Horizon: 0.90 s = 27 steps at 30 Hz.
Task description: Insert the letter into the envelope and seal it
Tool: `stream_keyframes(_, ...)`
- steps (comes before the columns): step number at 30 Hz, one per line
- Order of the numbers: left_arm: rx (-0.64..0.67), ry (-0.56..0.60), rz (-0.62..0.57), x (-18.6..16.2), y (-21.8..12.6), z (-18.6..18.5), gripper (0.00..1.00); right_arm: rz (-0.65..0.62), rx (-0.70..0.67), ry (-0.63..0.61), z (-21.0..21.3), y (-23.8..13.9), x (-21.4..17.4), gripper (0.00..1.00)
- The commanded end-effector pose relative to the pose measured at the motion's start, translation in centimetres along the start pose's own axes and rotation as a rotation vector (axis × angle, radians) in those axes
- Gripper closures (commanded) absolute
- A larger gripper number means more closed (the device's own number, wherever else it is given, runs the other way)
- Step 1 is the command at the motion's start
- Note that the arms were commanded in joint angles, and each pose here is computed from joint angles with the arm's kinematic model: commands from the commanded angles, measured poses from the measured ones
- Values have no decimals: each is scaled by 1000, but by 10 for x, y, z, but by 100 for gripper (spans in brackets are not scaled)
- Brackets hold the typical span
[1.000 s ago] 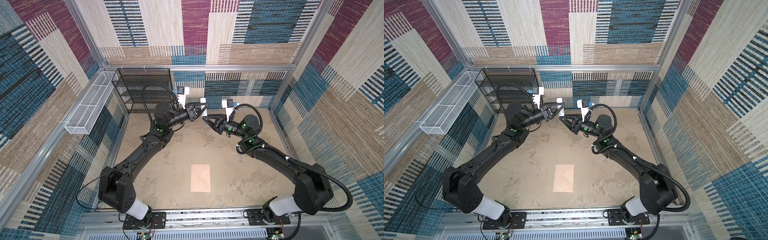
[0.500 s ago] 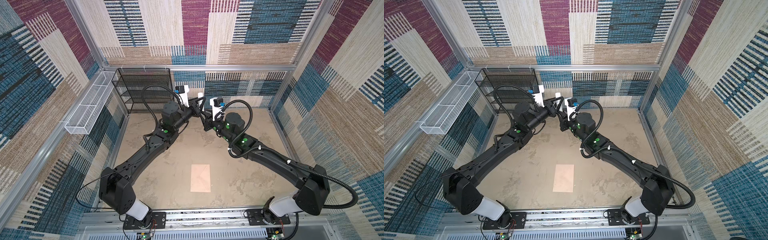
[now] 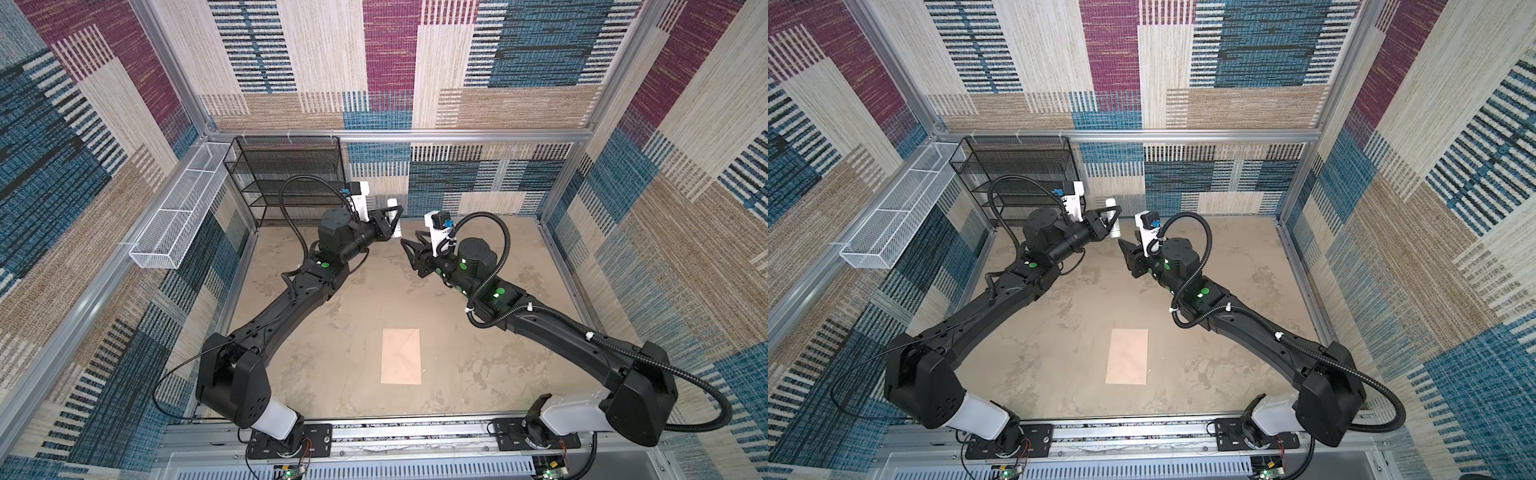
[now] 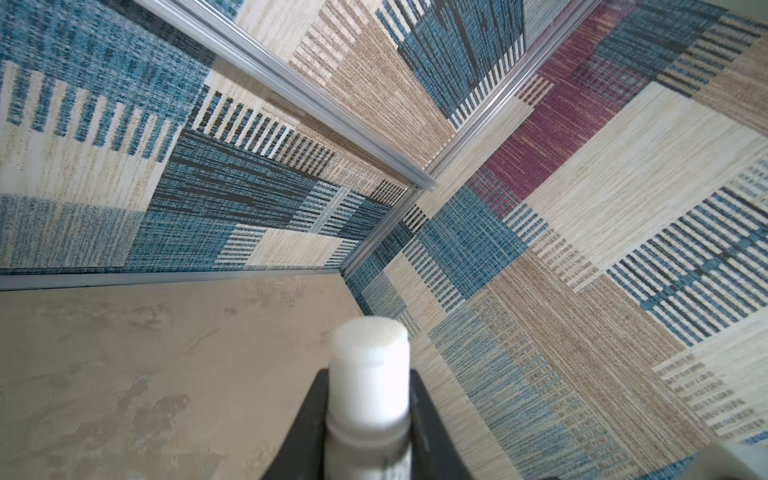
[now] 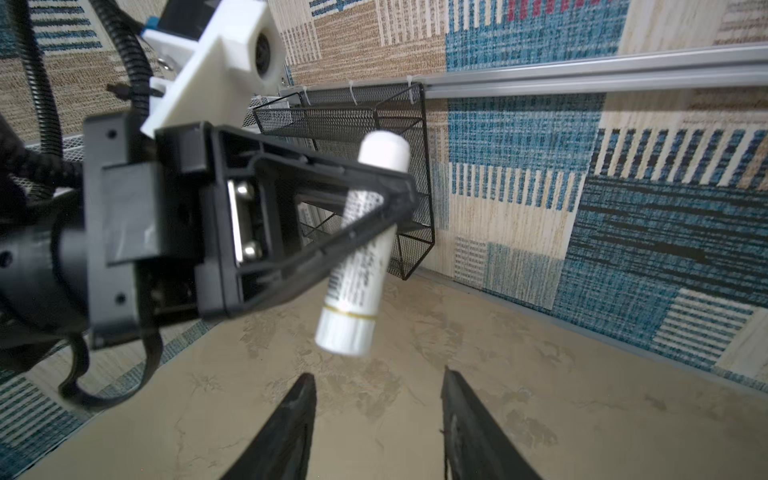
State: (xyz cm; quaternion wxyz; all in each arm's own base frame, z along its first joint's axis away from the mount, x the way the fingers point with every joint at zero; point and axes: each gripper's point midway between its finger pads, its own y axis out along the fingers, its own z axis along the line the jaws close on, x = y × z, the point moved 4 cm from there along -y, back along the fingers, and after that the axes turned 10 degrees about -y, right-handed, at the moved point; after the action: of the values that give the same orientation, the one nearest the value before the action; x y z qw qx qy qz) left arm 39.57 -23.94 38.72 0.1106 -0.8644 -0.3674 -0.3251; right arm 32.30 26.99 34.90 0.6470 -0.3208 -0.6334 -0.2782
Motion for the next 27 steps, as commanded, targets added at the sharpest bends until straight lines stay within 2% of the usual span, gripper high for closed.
stream_keyframes(1, -177, -42, -14, 16, -7, -27, 100, -106, 208, 115, 13, -13, 15, 48)
stream_keyframes(8, -431, -90, 53, 12, -10, -46, 100, -213, 485, 280, 14, -26, 27, 50)
stream_keyframes(13, -516, -90, 81, 7, -13, -53, 100, -270, 604, 358, 16, -26, 40, 51)
stream_keyframes(16, -531, -82, 87, 6, -14, -55, 100, -265, 645, 389, 17, -20, 41, 52)
stream_keyframes(23, -568, -95, 103, 2, -13, -59, 100, -284, 646, 428, 13, -12, 42, 53)
stream_keyframes(27, -579, -93, 116, -2, -11, -61, 100, -282, 669, 432, 14, -6, 44, 57)
